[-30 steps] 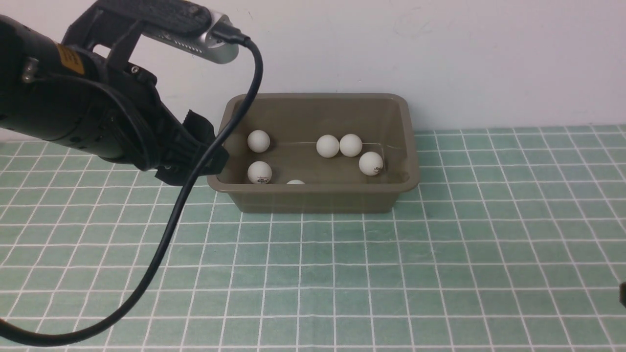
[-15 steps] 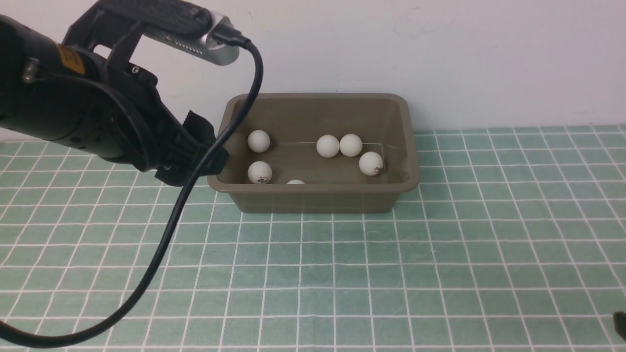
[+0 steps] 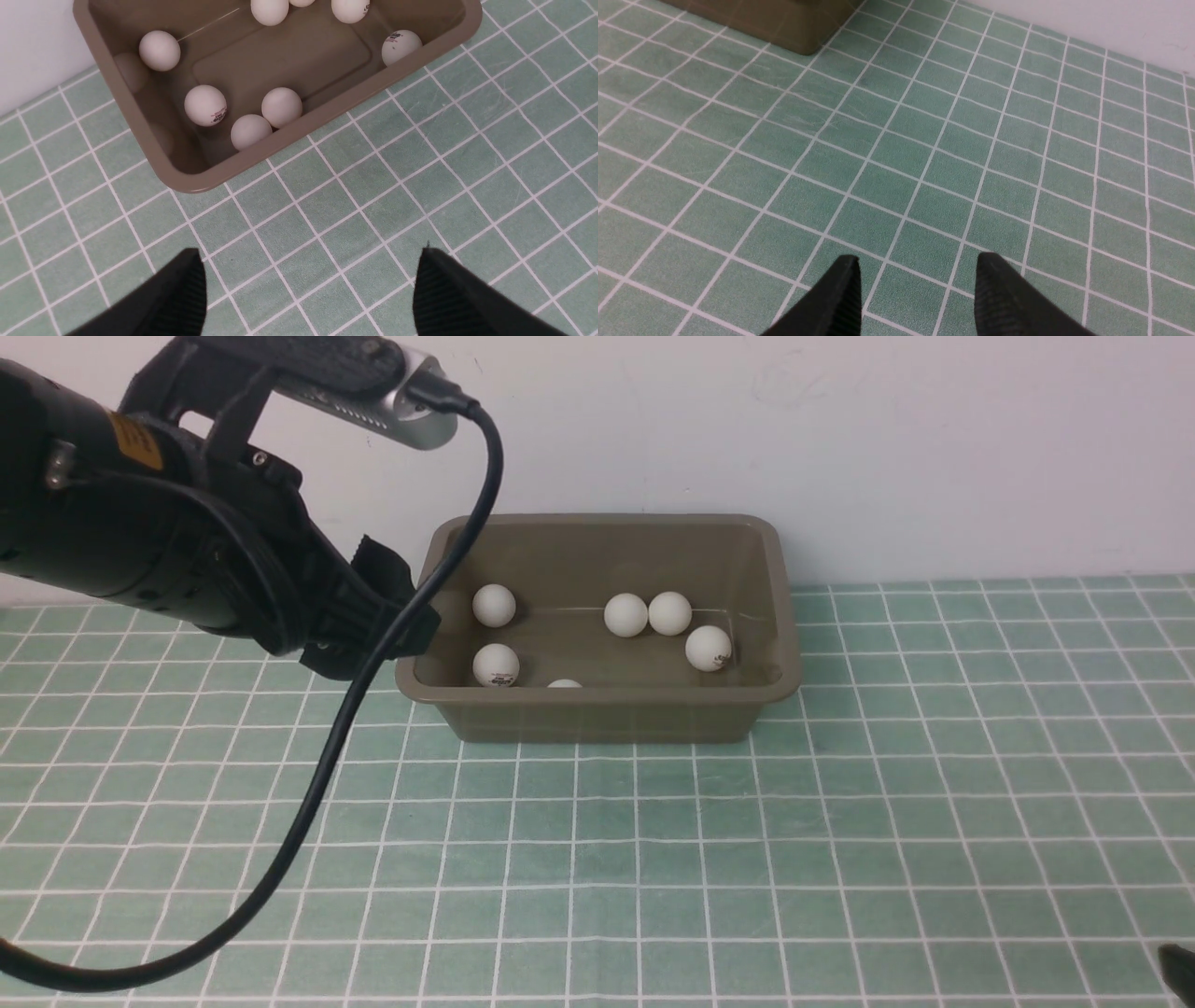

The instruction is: Put the table tennis balls in the box on the green coffee tablecloth.

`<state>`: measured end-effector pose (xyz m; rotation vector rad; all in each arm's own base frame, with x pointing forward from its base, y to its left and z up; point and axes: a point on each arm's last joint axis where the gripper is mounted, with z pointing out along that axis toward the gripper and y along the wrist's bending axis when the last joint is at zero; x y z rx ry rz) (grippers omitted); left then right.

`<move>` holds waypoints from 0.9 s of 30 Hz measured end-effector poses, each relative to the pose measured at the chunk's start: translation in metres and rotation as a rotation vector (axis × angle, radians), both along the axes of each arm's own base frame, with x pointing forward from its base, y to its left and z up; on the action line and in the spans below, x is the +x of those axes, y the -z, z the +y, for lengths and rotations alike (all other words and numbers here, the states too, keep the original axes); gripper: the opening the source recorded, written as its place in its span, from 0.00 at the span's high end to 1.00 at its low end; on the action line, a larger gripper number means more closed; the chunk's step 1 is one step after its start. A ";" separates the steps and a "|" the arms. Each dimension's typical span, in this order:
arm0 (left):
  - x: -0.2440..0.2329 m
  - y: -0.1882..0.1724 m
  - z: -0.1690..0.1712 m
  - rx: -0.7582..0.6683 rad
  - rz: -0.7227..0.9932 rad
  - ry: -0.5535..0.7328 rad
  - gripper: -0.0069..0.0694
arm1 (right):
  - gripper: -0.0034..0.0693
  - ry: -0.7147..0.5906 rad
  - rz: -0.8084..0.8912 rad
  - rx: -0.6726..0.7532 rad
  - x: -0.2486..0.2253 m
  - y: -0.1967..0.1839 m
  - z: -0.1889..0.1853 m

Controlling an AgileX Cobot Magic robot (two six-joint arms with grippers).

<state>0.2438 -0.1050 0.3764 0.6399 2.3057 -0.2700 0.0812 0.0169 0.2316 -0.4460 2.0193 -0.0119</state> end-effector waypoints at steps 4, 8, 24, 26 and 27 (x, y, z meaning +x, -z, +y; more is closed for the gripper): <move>0.000 0.000 0.000 0.000 -0.001 0.000 0.21 | 0.52 0.000 0.000 0.000 0.000 0.000 0.000; 0.000 0.000 0.000 0.000 0.000 0.000 0.21 | 0.52 0.000 0.000 0.000 0.000 0.000 0.000; 0.000 0.000 -0.001 -0.012 0.006 0.001 0.21 | 0.52 -0.005 -0.121 0.154 -0.018 -0.012 0.003; 0.000 0.000 -0.001 -0.018 0.008 0.001 0.21 | 0.52 -0.007 -0.142 0.196 -0.021 -0.014 0.004; -0.001 0.000 -0.002 -0.022 0.010 0.002 0.21 | 0.52 -0.005 -0.161 0.200 -0.023 -0.015 0.004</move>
